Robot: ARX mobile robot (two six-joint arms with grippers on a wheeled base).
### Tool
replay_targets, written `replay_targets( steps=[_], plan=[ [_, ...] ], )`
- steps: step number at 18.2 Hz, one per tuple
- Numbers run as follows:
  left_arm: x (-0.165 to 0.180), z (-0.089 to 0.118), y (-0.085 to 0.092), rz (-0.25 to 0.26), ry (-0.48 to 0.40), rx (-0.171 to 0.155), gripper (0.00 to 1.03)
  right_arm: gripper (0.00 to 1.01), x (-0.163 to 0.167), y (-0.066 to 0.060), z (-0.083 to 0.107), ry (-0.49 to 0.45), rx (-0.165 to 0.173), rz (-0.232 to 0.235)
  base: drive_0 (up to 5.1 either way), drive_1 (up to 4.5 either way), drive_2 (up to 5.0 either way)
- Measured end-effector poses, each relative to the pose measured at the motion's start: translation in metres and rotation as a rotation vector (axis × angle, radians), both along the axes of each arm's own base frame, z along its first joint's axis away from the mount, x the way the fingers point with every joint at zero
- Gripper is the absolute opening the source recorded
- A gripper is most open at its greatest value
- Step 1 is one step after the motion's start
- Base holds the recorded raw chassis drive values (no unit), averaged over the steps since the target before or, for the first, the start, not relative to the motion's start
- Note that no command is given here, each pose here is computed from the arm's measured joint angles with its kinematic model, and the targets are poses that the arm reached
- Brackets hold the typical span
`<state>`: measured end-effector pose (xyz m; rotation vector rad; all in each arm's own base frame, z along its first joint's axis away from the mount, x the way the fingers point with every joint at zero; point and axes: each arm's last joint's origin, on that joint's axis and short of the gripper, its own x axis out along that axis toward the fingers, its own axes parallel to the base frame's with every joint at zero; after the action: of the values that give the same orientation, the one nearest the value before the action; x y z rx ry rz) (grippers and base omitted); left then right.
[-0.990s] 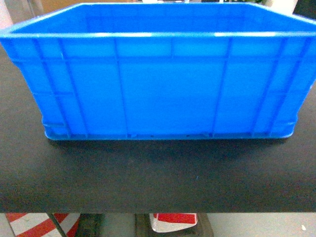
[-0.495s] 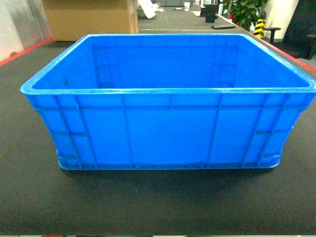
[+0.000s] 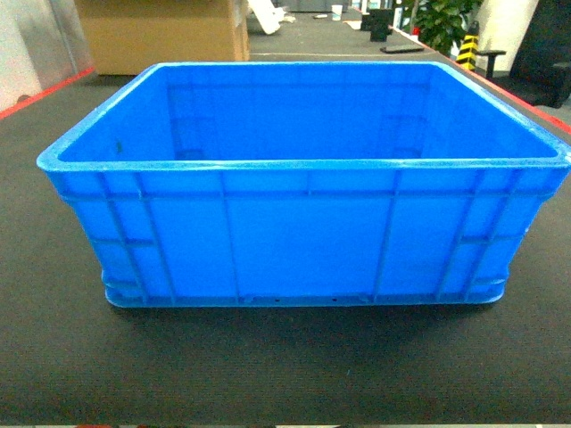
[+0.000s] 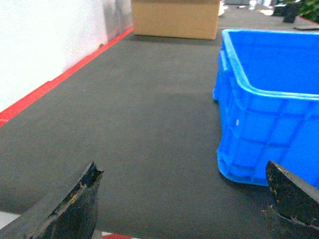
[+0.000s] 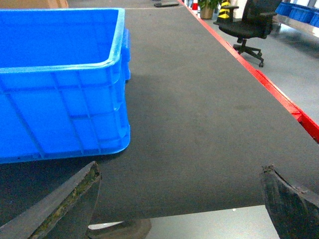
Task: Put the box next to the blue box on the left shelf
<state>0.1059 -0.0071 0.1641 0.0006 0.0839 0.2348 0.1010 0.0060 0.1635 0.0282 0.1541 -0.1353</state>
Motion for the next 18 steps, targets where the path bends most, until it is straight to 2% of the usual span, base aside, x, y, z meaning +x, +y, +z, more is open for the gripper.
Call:
replay_targets(
  steps=[1, 2, 3, 4, 5, 6, 7, 8, 10, 12, 13, 15, 16, 18],
  plan=[
    [0.002, 0.001, 0.001, 0.032, -0.004, 0.002, 0.98, 0.98, 0.001, 0.001, 0.000, 0.001, 0.001, -0.007, 0.0, 0.00, 0.0],
    [0.007, 0.010, 0.006, 0.119, -0.032, 0.001, 0.98, 0.98, 0.004, 0.001, 0.005, -0.004, 0.004, -0.074, 0.0, 0.00, 0.0],
    [0.017, 0.032, 0.009, 0.139, -0.094, -0.006, 0.98, 0.98, 0.008, 0.001, 0.017, -0.042, 0.017, -0.094, 0.0, 0.00, 0.0],
    [0.028, 0.052, 0.007, 0.097, -0.134, -0.010, 0.98, 0.98, 0.017, 0.003, 0.038, -0.098, 0.036, -0.080, 0.0, 0.00, 0.0],
    [0.045, 0.070, 0.005, 0.042, -0.121, -0.010, 0.98, 0.98, 0.028, 0.006, 0.057, -0.133, 0.048, -0.047, 0.0, 0.00, 0.0],
    [0.070, 0.081, 0.001, -0.026, -0.050, -0.007, 0.98, 0.98, 0.050, 0.012, 0.075, -0.121, 0.054, 0.026, 0.0, 0.00, 0.0],
    [0.099, 0.091, -0.004, -0.075, 0.009, -0.003, 0.98, 0.98, 0.073, 0.016, 0.084, -0.065, 0.058, 0.077, 0.0, 0.00, 0.0],
    [0.127, 0.094, -0.008, -0.120, 0.102, -0.016, 0.98, 0.98, 0.102, 0.019, 0.090, 0.010, 0.055, 0.094, 0.0, 0.00, 0.0],
    [0.190, 0.099, -0.017, -0.145, 0.229, -0.046, 0.98, 0.98, 0.162, 0.027, 0.087, 0.163, 0.044, 0.106, 0.0, 0.00, 0.0],
    [0.241, 0.098, -0.027, -0.121, 0.290, -0.054, 0.98, 0.98, 0.216, 0.035, 0.085, 0.227, 0.040, 0.105, 0.0, 0.00, 0.0],
    [0.259, 0.089, -0.031, -0.111, 0.344, -0.049, 0.98, 0.98, 0.235, 0.038, 0.080, 0.259, 0.038, 0.105, 0.0, 0.00, 0.0],
    [0.279, 0.070, -0.037, -0.107, 0.437, -0.039, 0.98, 0.98, 0.264, 0.042, 0.070, 0.322, 0.026, 0.110, 0.0, 0.00, 0.0],
    [0.285, 0.065, -0.038, -0.105, 0.472, -0.046, 0.98, 0.98, 0.276, 0.044, 0.066, 0.334, 0.023, 0.111, 0.0, 0.00, 0.0],
    [0.298, 0.059, -0.041, -0.107, 0.506, -0.051, 0.98, 0.98, 0.295, 0.044, 0.058, 0.376, 0.030, 0.120, 0.0, 0.00, 0.0]
  ],
)
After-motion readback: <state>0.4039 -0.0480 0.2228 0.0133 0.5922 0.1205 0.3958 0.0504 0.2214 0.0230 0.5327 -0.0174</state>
